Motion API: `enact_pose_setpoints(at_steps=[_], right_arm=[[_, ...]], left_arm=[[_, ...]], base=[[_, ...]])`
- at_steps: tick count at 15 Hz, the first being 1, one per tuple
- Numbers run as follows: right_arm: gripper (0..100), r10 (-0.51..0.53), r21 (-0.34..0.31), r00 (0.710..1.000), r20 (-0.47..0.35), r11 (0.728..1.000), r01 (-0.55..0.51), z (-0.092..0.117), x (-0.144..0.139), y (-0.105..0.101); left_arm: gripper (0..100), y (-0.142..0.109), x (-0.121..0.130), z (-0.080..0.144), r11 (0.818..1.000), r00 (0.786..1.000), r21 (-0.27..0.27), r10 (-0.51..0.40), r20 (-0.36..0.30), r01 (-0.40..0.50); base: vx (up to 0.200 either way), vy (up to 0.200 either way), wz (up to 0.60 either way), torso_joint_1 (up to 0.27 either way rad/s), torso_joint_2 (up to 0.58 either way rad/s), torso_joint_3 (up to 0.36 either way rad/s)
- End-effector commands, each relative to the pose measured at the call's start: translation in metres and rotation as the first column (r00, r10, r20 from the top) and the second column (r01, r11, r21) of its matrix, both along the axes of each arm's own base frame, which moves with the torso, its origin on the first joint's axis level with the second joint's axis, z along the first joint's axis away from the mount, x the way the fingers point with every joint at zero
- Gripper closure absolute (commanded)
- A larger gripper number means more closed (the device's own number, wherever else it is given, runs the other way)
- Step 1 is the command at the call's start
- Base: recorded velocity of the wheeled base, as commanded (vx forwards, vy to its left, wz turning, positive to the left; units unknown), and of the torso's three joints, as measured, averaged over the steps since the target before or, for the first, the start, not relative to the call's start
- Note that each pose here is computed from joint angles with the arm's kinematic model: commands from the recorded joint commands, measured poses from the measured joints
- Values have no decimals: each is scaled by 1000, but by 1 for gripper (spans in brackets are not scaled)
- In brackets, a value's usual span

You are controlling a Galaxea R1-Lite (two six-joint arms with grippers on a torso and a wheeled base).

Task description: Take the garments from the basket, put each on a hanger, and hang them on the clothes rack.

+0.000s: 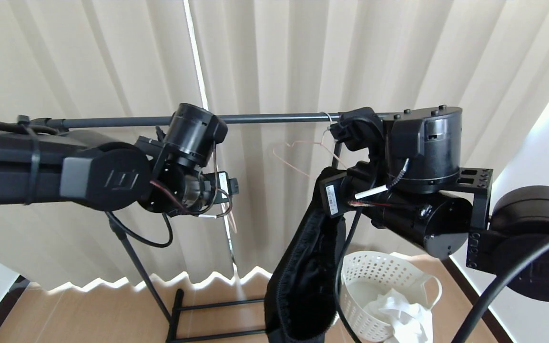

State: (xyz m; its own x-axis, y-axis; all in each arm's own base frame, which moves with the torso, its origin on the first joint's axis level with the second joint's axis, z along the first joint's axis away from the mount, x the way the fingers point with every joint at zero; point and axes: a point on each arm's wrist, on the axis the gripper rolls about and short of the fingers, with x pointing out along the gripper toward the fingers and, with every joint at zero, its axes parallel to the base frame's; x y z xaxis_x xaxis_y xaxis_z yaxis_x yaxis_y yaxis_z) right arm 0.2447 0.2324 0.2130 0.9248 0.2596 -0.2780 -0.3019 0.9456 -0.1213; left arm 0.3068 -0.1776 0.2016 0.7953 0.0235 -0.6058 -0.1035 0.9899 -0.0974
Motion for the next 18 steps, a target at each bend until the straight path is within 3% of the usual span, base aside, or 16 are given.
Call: enact_pose_setpoints(at_steps=[1, 3, 8, 18], right_arm=[[100, 28, -49, 1000, 9, 998, -27, -12, -7, 0], [100, 40, -68, 999, 37, 997, -38, -16, -7, 0], [100, 45, -76, 998, 40, 996, -42, -17, -6, 1], [100, 44, -86, 999, 31, 995, -41, -22, -4, 4]], left_arm=[[0, -18, 36, -29, 998, 999, 48, 43, -17, -42], [0, -25, 52, -37, 994, 997, 71, 81, 4, -81], [0, -22, 91, -49, 988, 990, 57, 139, 34, -140], [0, -26, 139, -71, 983, 981, 21, 180, 78, -182]], base=[[0, 0, 0, 0, 0, 0], [0, 0, 0, 0, 0, 0], [0, 0, 0, 0, 0, 0], [0, 0, 0, 0, 0, 0]])
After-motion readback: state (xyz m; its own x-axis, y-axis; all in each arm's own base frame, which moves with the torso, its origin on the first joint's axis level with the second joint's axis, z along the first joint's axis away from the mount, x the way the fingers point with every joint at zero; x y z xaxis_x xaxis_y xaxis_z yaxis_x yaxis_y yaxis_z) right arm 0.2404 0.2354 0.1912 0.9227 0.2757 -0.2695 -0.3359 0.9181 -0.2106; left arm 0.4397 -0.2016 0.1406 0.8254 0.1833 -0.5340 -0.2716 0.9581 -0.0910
